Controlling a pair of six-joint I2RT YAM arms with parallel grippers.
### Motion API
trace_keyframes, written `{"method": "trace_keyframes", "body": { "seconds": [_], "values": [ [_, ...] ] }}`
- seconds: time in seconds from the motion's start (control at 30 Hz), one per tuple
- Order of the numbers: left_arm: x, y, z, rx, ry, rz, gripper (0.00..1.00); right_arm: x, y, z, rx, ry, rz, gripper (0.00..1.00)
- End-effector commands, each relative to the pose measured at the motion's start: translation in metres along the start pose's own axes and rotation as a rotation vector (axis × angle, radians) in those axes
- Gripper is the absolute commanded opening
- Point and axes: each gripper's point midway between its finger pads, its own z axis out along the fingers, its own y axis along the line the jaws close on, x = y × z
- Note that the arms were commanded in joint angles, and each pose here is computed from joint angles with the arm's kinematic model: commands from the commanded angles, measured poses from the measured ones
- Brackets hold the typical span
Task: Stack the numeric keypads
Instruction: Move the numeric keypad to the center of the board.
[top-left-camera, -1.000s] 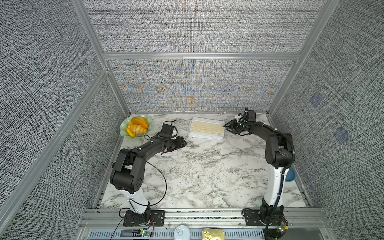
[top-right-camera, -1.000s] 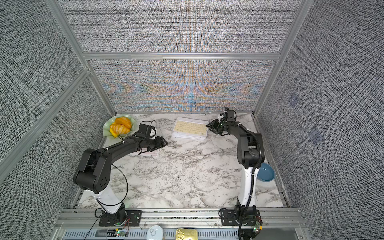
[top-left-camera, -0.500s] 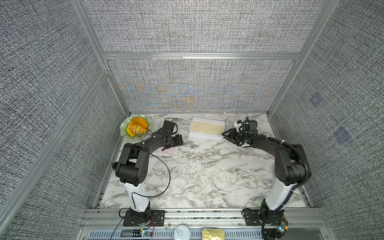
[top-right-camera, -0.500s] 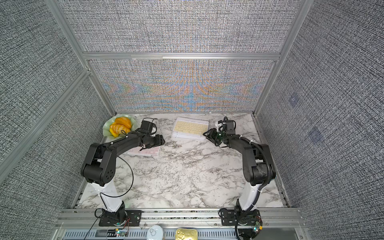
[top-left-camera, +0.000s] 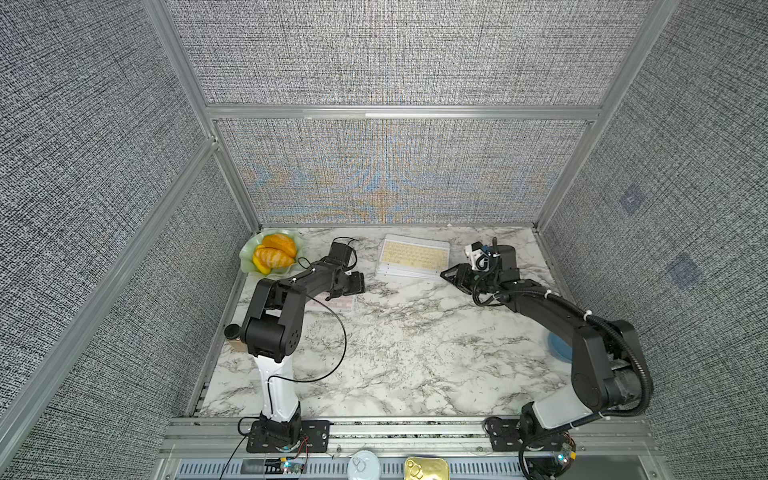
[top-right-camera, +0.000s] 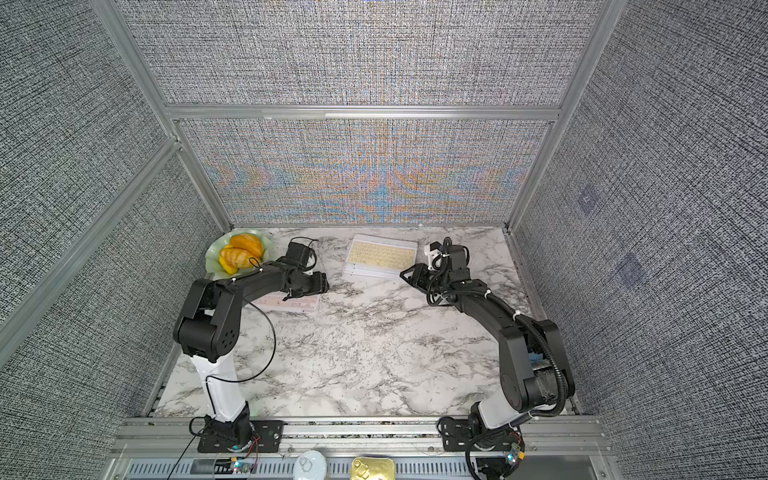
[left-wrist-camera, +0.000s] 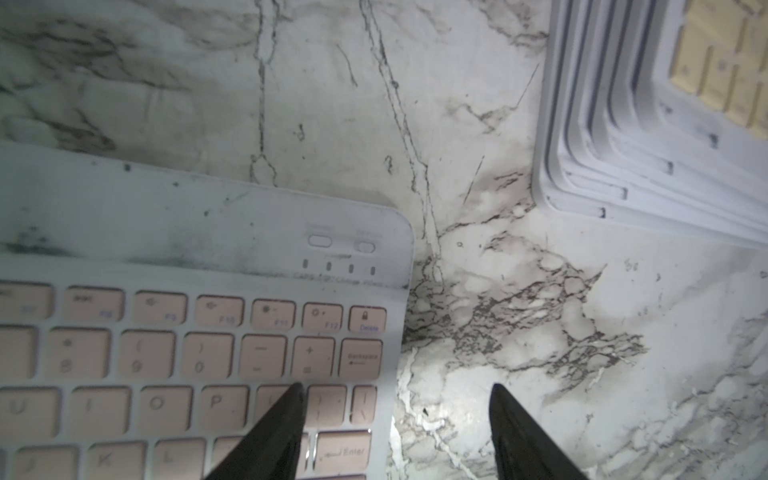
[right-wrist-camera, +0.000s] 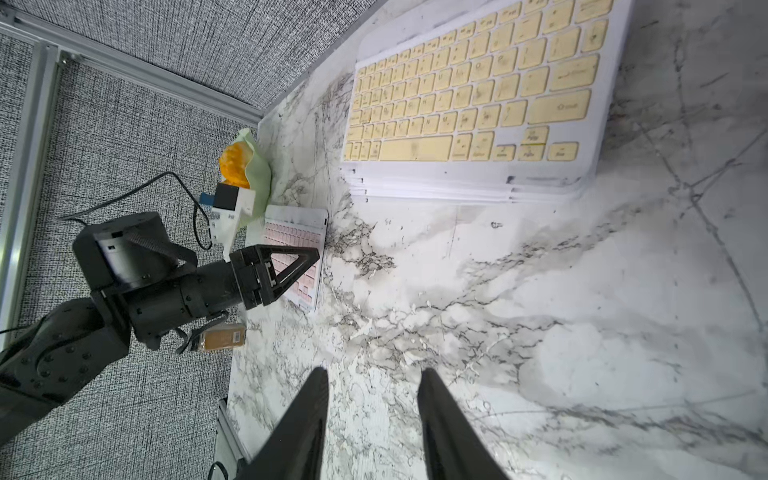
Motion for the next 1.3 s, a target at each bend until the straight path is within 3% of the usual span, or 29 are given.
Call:
{"method": "trace_keyframes", "body": {
  "seconds": [0.0, 0.27, 0.6, 0.93, 1.27],
  "values": [
    [0.009, 0.005, 0.005, -0.014, 0.027, 0.015, 0.7, 0.01, -0.006, 0.0, 0.03, 0.019, 0.001, 0.4],
    [0.037, -0.009, 0.01, 0.059, 0.083, 0.012, 0.7, 0.023, -0.01, 0.004, 0.039, 0.042, 0.018, 0.4],
    [0.1, -0.041, 0.015, 0.152, 0.179, -0.016, 0.7, 0.03, -0.005, 0.007, 0.017, 0.043, 0.048, 0.4],
    [0.156, -0.083, 0.013, 0.258, 0.283, -0.035, 0.7, 0.042, 0.003, 0.002, 0.018, 0.039, 0.04, 0.4],
    [0.181, -0.142, 0.012, 0.386, 0.358, -0.021, 0.7, 0.049, 0.009, -0.011, 0.007, 0.013, 0.038, 0.4]
  ]
}}
